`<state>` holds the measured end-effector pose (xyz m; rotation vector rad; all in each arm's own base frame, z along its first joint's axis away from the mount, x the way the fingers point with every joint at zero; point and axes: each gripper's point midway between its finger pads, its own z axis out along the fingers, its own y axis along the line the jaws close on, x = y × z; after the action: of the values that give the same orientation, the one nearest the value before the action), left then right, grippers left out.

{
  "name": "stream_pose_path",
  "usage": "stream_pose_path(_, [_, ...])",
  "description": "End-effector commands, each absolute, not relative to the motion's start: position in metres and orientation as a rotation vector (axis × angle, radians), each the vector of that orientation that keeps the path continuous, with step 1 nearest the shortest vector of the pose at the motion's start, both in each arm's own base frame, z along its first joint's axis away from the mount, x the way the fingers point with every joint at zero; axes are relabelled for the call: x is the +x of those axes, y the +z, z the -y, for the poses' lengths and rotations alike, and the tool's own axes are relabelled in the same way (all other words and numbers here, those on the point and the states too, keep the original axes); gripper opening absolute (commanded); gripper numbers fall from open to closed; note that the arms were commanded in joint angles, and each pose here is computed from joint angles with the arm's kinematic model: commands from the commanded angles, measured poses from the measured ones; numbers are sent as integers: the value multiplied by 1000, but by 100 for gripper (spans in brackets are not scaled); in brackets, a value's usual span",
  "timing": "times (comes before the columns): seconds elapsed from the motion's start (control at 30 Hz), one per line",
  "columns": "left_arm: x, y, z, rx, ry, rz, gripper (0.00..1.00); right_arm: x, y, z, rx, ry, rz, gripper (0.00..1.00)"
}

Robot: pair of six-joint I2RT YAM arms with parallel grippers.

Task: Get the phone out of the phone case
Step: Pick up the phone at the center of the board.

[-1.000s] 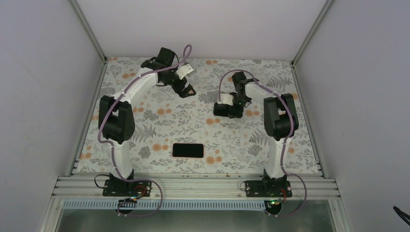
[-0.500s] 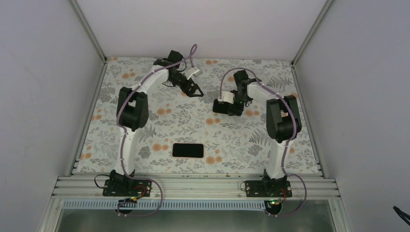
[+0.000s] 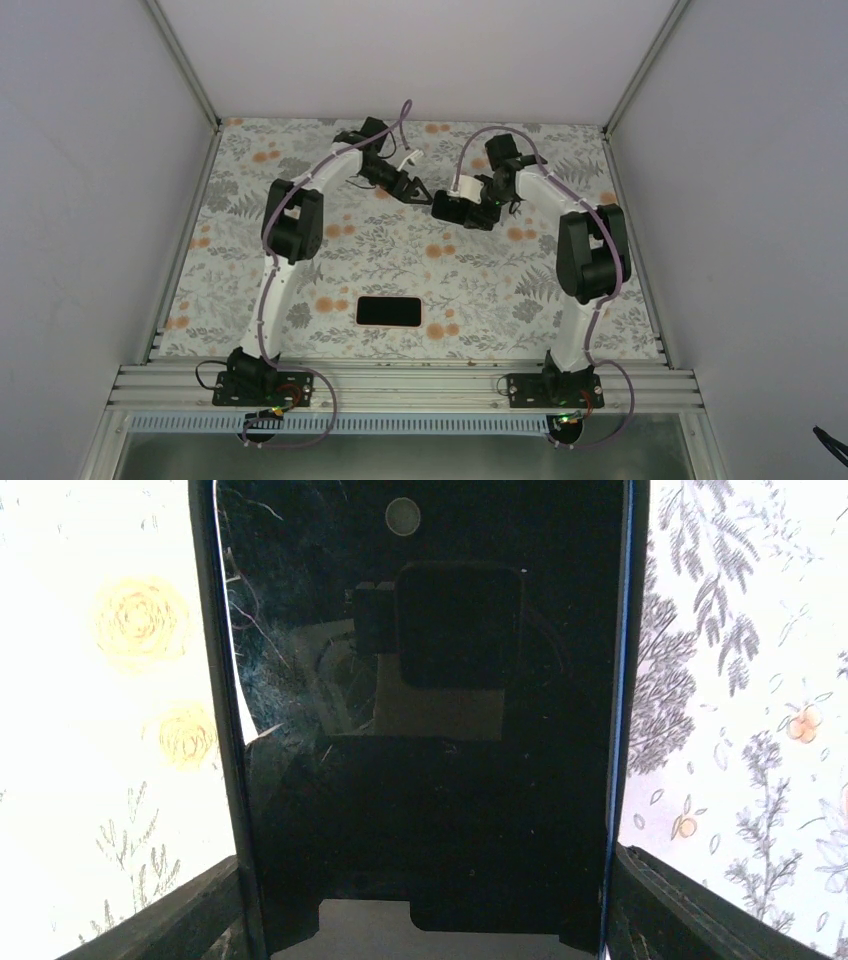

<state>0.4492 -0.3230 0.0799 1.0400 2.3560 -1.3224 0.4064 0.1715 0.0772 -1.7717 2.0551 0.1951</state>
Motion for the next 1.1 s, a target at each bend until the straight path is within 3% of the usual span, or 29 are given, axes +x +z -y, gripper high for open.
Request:
stream_pose_path(0.0, [442,93,349,1039,-1448,-2322,100,419,100,-196,-1722,230,-1980,79])
stream_pose_path(0.23, [432,94,362,1076,-1492,-2311,97,431,98,-203,-1689,208,-1984,78])
stream_pose_path(0.63, [429,103,364,1093,-1516,-2287,62,438,99,-206,-1659,194,-1983,77])
stream_pose_path(0.77, [431,105,367,1087,-1524,-2279,42,434,102,-210,-1663,189,-1974,77])
stream_pose_path(1.07, [424,109,375,1130,-1530,-2258,26,433,102,-212,-1664,181,-1970,77])
